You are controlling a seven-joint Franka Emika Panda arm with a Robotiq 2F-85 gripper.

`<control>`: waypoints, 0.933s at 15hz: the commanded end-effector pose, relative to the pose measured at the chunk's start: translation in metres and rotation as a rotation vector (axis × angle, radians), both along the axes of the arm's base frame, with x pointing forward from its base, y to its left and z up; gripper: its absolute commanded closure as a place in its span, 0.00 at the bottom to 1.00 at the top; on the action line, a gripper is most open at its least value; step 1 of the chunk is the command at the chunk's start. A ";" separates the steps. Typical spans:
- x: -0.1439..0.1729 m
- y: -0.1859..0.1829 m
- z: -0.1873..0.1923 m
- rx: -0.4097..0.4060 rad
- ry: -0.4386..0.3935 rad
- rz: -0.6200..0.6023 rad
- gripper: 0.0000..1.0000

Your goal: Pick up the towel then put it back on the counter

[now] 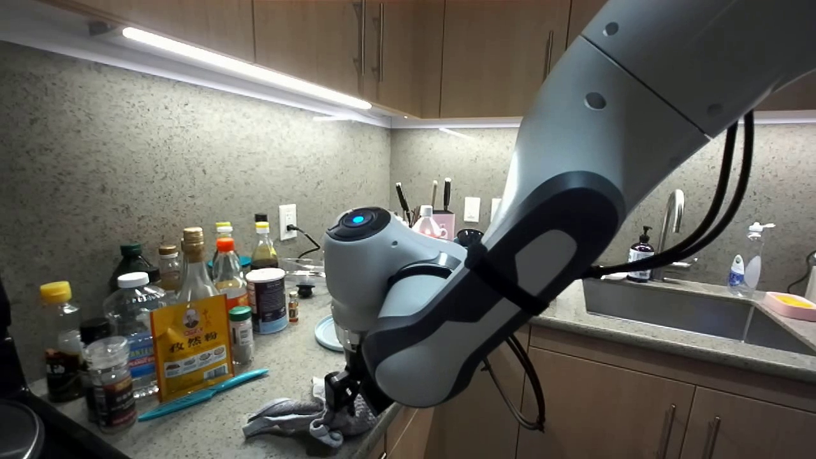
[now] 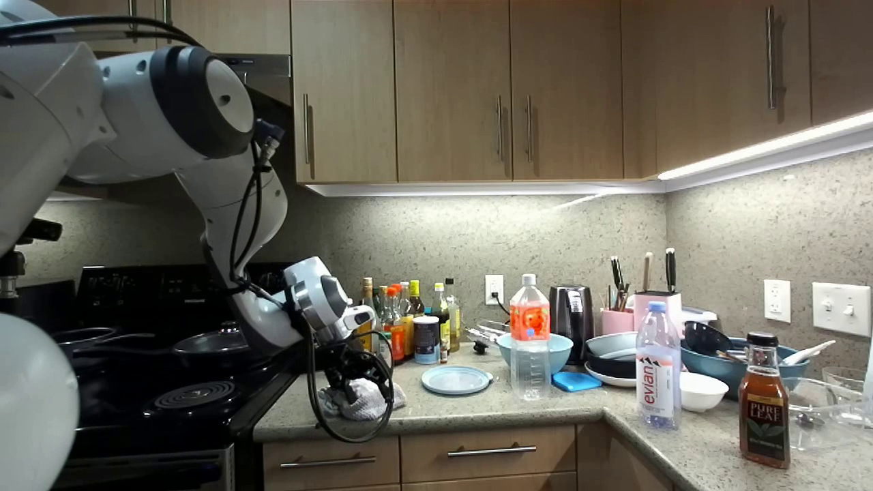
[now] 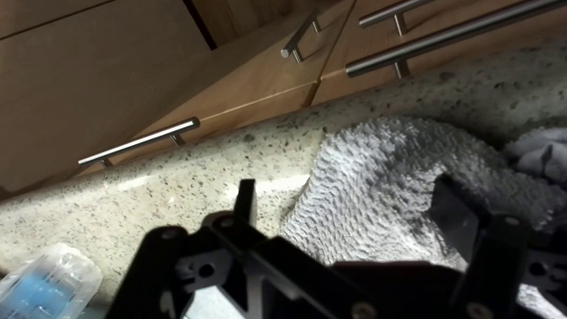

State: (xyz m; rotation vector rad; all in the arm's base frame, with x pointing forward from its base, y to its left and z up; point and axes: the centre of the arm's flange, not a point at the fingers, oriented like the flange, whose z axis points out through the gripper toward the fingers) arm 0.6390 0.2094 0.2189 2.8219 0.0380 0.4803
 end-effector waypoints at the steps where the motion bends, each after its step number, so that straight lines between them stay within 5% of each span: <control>1: 0.000 0.001 0.000 0.002 0.001 0.000 0.00; 12: 0.005 0.008 0.007 0.013 -0.015 0.010 0.00; 14: 0.006 0.011 0.018 -0.012 -0.082 0.040 0.00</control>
